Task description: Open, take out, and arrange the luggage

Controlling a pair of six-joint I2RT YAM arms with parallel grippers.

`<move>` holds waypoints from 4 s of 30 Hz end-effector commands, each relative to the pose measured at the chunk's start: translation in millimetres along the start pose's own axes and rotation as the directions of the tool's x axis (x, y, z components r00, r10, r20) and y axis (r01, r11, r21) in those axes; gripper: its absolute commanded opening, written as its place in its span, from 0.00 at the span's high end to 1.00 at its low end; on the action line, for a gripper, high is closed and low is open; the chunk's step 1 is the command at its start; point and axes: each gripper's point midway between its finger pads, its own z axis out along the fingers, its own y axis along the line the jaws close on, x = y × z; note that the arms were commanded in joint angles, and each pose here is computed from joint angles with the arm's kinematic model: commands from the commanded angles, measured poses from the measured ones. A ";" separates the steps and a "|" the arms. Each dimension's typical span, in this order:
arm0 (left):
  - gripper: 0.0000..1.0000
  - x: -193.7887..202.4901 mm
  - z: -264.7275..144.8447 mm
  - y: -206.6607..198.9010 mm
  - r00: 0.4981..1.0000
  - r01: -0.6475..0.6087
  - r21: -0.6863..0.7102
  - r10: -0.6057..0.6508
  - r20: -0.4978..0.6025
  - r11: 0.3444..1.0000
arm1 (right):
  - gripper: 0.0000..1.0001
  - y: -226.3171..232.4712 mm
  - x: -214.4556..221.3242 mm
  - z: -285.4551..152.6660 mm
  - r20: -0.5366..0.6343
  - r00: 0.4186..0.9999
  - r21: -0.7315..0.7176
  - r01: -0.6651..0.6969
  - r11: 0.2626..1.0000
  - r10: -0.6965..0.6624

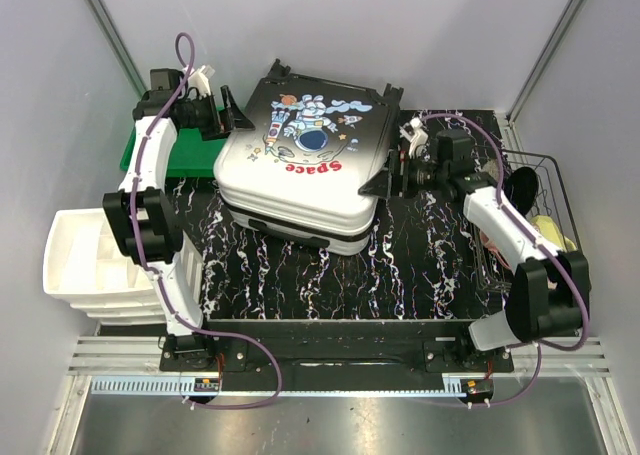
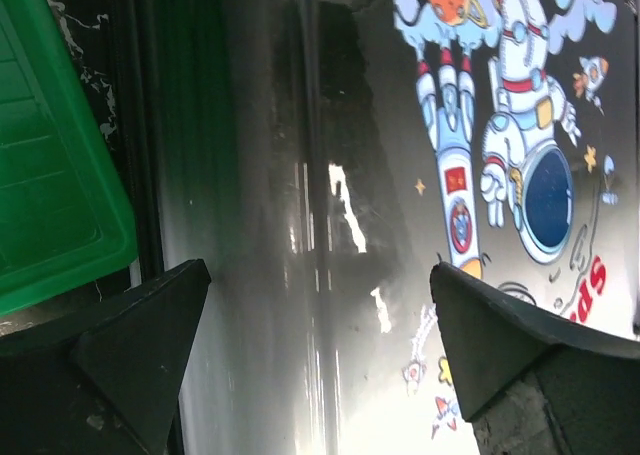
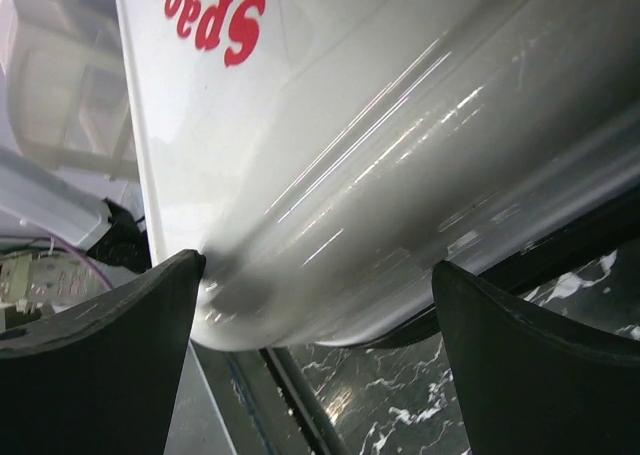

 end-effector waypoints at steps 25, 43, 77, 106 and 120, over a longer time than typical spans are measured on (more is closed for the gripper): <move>0.01 -22.1 -25.2 -41.3 0.960 -0.274 0.116 0.264 0.091 0.955 | 0.55 -136.0 -83.7 -77.4 0.033 0.765 0.322 0.601 0.732 -0.643; 0.01 2.1 -38.3 -56.8 0.949 -0.314 0.120 0.307 0.078 0.942 | 0.58 -173.4 -77.6 -20.7 0.081 0.705 0.186 0.684 0.706 -0.704; 0.01 25.2 -44.5 -43.5 0.964 -0.266 0.023 0.265 0.039 0.964 | 0.24 -146.8 -230.7 -67.5 0.448 0.867 0.256 0.108 0.961 -0.217; 0.01 28.9 -45.7 -49.1 0.975 -0.202 0.027 0.199 0.100 0.979 | 0.05 -177.3 -243.9 47.4 0.453 0.853 0.333 -0.432 0.838 0.260; 0.01 43.6 -55.9 -59.1 0.976 -0.201 0.045 0.196 0.093 0.979 | 0.87 -186.0 -244.1 49.7 0.454 0.850 0.308 -0.431 0.848 0.267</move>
